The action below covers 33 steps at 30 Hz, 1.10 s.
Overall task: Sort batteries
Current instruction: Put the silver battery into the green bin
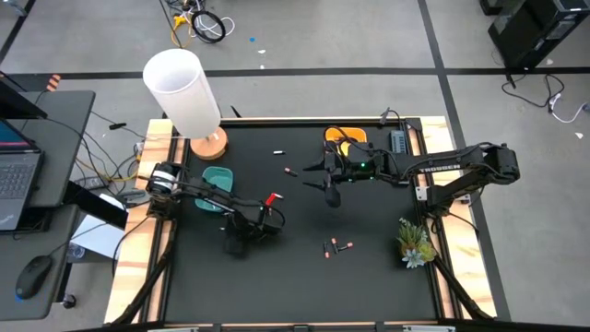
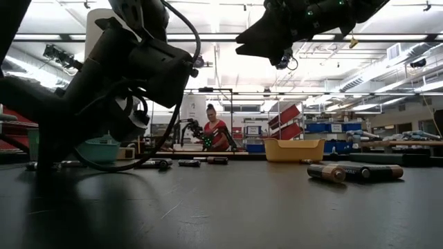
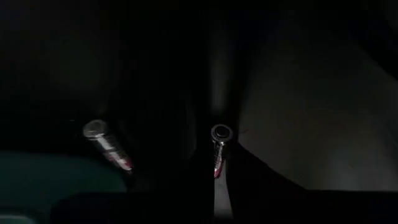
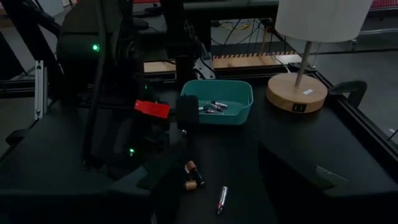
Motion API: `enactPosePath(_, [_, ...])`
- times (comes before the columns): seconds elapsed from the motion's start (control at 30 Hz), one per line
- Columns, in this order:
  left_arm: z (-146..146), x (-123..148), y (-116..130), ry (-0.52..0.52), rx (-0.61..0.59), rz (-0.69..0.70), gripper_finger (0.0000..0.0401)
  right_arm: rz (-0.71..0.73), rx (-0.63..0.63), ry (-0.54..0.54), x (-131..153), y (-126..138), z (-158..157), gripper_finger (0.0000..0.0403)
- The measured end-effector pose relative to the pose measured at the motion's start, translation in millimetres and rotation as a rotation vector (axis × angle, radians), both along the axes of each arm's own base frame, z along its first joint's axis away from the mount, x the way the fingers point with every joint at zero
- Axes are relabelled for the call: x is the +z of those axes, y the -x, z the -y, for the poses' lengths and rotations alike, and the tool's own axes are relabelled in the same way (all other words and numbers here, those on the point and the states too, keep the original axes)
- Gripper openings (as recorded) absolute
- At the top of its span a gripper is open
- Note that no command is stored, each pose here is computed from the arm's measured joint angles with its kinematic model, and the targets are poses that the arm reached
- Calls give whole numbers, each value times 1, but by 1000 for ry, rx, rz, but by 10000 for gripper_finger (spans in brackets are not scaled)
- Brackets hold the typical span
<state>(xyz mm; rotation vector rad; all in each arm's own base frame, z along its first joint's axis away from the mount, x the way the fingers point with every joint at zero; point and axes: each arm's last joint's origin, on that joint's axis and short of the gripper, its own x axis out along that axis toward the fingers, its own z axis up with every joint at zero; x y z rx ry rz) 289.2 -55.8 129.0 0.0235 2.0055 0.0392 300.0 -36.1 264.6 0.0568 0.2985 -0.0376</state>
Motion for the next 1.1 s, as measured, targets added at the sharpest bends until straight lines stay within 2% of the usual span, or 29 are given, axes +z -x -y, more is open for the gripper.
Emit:
enactPosePath(0.1, [-2, 6, 0, -52, -4, 38, 21, 0, 0, 0, 0, 0, 0, 210])
enactPosePath(0.2, [-4, 14, -3, -77, 24, 87, 1, 0, 0, 0, 0, 0, 0, 210])
enactPosePath(0.6, [-15, 44, -28, -125, 86, 210, 6, 0, 0, 0, 0, 0, 0, 210])
enactPosePath(0.73, [-16, 66, -34, -120, 99, 214, 31, -9, 0, -9, -1, 0, 0, 210])
enactPosePath(0.83, [-2, 80, -37, -34, 120, 261, 59, -28, 9, -17, -3, 1, 0, 210])
enactPosePath(0.93, [21, 84, -35, 62, 118, 307, 105, -34, 11, -19, -3, 1, -1, 210])
enactPosePath(1.0, [38, 85, -33, 64, 79, 357, 143, -38, 12, -20, -4, 1, -1, 210])
enactPosePath(1.1, [61, 96, -20, -4, 36, 508, 186, -48, 11, -22, -4, 1, -1, 210])
